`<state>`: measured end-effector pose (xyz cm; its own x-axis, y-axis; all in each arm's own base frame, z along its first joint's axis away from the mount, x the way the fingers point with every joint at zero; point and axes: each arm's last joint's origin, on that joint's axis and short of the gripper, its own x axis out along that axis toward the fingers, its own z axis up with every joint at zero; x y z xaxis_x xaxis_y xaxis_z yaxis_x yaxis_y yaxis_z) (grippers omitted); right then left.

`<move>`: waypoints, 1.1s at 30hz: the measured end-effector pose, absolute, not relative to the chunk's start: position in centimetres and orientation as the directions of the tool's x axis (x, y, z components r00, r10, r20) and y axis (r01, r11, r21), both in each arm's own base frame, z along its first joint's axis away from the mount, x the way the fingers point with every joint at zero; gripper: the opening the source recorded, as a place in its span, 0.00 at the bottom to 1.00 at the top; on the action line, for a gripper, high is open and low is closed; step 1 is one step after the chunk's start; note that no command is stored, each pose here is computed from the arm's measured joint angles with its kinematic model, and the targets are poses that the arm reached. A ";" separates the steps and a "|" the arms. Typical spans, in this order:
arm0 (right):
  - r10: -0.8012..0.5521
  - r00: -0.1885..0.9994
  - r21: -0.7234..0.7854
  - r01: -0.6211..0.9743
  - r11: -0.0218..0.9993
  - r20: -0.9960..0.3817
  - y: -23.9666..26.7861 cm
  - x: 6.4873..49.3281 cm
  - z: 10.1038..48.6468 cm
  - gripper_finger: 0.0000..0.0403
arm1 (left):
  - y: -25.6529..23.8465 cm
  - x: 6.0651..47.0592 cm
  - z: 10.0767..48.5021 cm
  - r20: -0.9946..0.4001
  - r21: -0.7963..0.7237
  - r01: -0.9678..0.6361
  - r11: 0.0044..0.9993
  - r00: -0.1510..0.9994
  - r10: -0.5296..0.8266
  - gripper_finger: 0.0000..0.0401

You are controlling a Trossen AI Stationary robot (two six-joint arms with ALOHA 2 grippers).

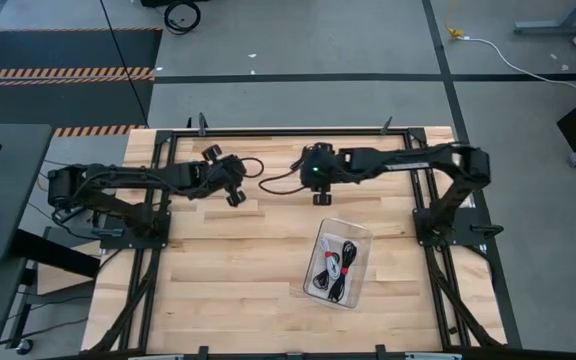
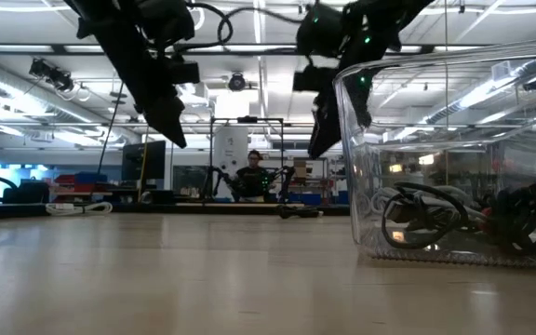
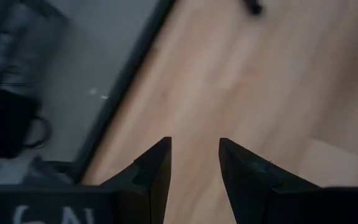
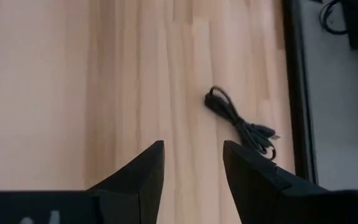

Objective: Pick and place USB-C Cables
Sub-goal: Put the black USB charger cable into the transparent bin

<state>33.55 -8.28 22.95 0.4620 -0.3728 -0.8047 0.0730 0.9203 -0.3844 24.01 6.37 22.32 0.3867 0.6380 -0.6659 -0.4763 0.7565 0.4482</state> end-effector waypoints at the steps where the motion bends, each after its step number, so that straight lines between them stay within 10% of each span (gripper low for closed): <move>1: -0.379 0.443 -0.400 0.049 0.915 -0.813 -8.5 34.0 22.6 0.42 | 6.2 24.1 22.3 -0.681 0.425 -0.461 0.779 0.403 0.611 0.35; 19: -0.287 0.274 -0.359 -0.267 0.894 -0.918 -12.6 40.5 22.8 0.42 | 0.4 24.0 22.5 -0.754 0.289 -0.228 0.930 0.544 0.367 0.35; 33: -0.299 0.263 -0.356 -0.204 0.912 -0.917 -16.1 40.7 21.2 0.42 | -1.7 21.3 25.8 -0.672 0.252 -0.232 0.939 0.657 0.342 0.35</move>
